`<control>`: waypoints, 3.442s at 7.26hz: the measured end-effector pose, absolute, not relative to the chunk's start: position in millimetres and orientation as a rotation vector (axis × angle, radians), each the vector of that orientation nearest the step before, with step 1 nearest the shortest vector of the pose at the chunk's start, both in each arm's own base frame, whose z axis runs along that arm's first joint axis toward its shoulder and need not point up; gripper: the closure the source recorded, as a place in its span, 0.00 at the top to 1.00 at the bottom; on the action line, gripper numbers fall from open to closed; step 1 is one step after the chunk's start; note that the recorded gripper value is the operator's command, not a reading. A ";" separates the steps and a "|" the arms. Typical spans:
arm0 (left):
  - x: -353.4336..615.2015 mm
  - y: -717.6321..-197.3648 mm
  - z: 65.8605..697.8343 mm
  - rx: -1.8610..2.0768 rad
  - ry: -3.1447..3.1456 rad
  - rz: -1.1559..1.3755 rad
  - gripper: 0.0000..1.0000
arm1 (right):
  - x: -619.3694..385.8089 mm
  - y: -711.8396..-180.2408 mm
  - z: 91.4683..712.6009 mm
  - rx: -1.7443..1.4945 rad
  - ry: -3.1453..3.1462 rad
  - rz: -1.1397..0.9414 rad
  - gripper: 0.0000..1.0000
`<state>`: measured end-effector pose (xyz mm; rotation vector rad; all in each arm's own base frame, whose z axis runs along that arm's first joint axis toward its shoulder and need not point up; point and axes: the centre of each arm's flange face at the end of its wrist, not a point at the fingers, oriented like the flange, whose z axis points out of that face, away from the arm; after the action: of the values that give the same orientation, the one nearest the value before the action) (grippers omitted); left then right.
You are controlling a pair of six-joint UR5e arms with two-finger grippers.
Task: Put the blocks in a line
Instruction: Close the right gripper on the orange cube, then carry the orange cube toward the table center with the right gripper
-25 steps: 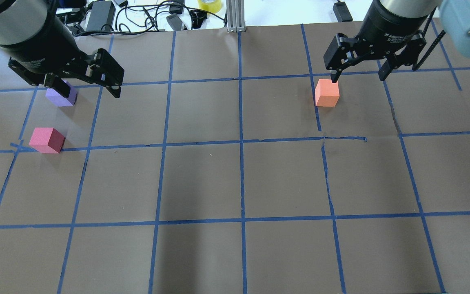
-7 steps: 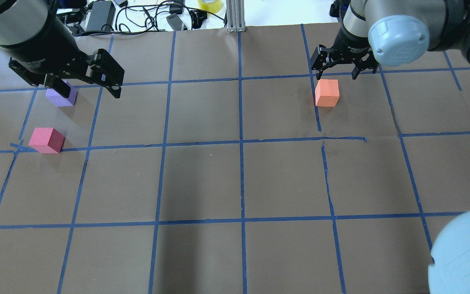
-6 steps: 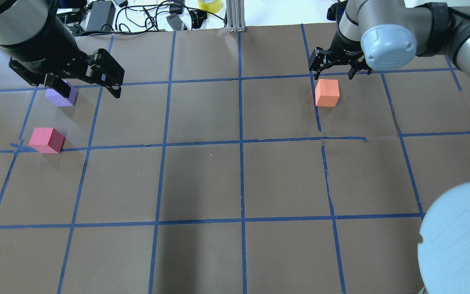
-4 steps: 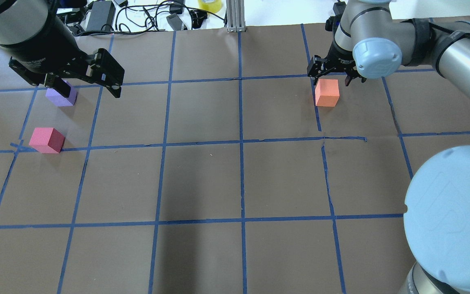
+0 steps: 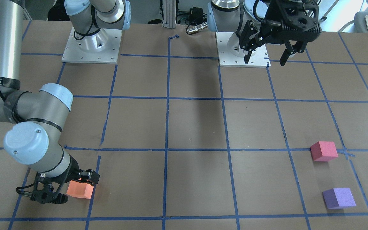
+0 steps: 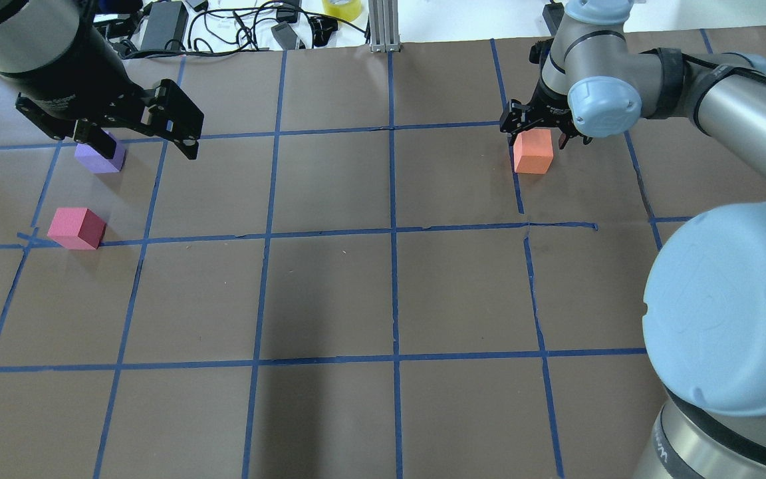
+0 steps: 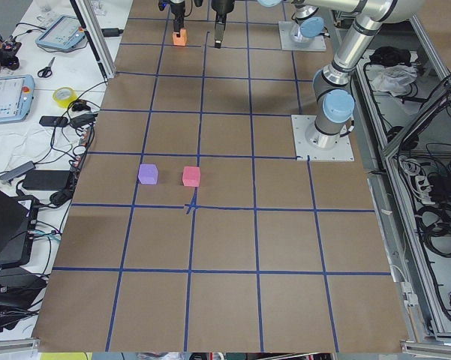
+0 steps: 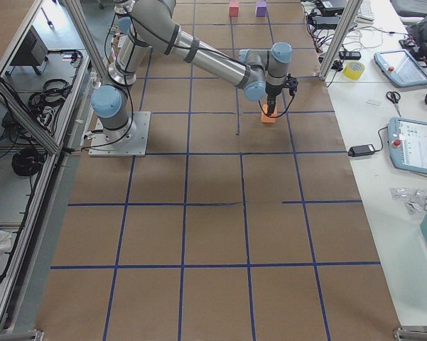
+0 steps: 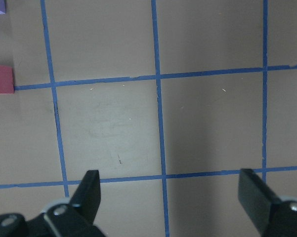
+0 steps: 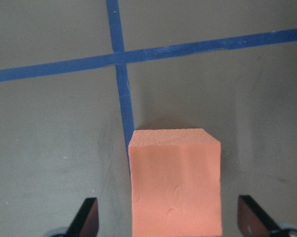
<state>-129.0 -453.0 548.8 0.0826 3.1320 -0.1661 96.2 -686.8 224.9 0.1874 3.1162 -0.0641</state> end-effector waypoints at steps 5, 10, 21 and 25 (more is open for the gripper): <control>-129.1 -453.3 548.3 0.082 3.133 -0.164 1.00 | 96.1 -690.8 200.3 0.166 3.116 -0.018 0.00; -129.0 -453.0 548.9 0.083 3.132 -0.166 1.00 | 112.1 -701.8 227.6 0.111 3.118 -0.085 0.00; -129.0 -454.1 547.6 0.083 3.133 -0.162 1.00 | 383.7 -655.5 214.9 -0.136 3.088 -0.115 0.07; -129.0 -454.0 547.0 0.083 3.133 -0.160 1.00 | 393.3 -649.0 203.6 -0.081 3.094 -0.089 1.00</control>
<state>-129.0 -454.0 547.0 0.0828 3.1326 -0.1600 393.3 -649.0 203.6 -0.0807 3.0938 -0.0894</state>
